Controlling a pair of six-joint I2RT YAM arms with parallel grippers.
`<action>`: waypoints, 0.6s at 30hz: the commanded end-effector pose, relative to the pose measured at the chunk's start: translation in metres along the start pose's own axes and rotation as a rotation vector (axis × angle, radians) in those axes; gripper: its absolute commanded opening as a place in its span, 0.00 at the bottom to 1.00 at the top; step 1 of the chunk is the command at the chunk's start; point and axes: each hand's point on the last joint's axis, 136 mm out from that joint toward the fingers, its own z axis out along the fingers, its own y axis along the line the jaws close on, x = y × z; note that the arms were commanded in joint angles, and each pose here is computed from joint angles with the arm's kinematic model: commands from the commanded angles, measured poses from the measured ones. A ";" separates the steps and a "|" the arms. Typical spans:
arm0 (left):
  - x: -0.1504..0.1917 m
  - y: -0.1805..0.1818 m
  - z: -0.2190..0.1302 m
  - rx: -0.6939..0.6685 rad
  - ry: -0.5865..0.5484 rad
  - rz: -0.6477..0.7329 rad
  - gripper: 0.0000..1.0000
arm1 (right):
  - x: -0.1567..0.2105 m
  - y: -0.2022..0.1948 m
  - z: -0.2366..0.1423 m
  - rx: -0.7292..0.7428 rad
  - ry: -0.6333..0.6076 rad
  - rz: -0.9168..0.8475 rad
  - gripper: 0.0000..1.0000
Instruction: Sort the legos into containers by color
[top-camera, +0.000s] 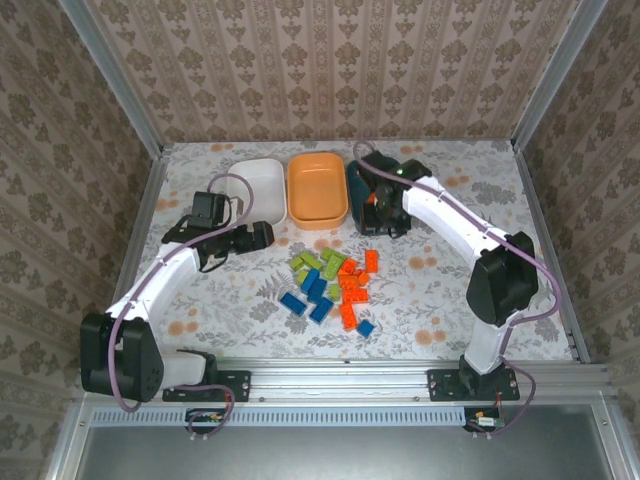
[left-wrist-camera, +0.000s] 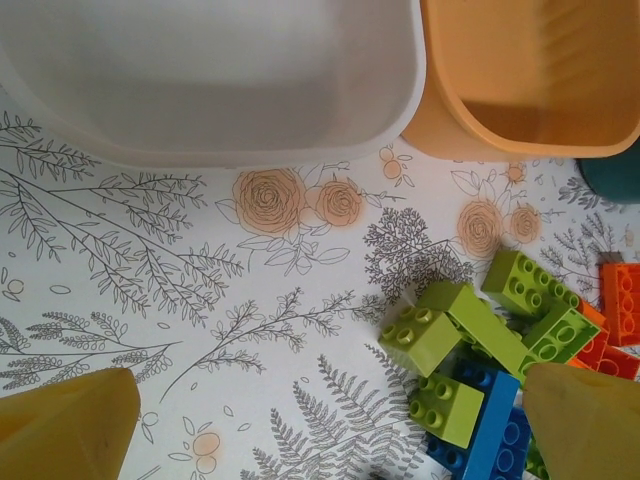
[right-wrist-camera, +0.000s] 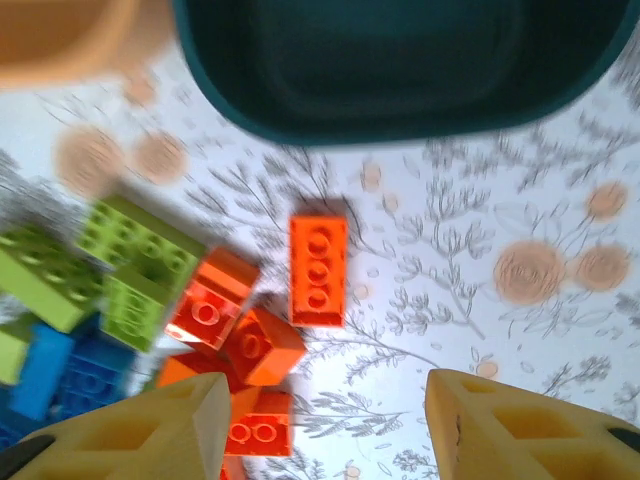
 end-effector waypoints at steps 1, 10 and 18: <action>-0.009 -0.007 -0.005 0.033 -0.030 -0.025 1.00 | 0.009 0.006 0.022 -0.022 -0.006 0.053 0.54; -0.003 -0.007 -0.002 0.035 -0.006 -0.048 1.00 | 0.011 0.011 0.076 0.013 0.038 0.049 0.53; 0.004 -0.003 -0.006 0.019 0.002 -0.055 1.00 | 0.022 0.011 0.111 0.032 0.103 0.045 0.53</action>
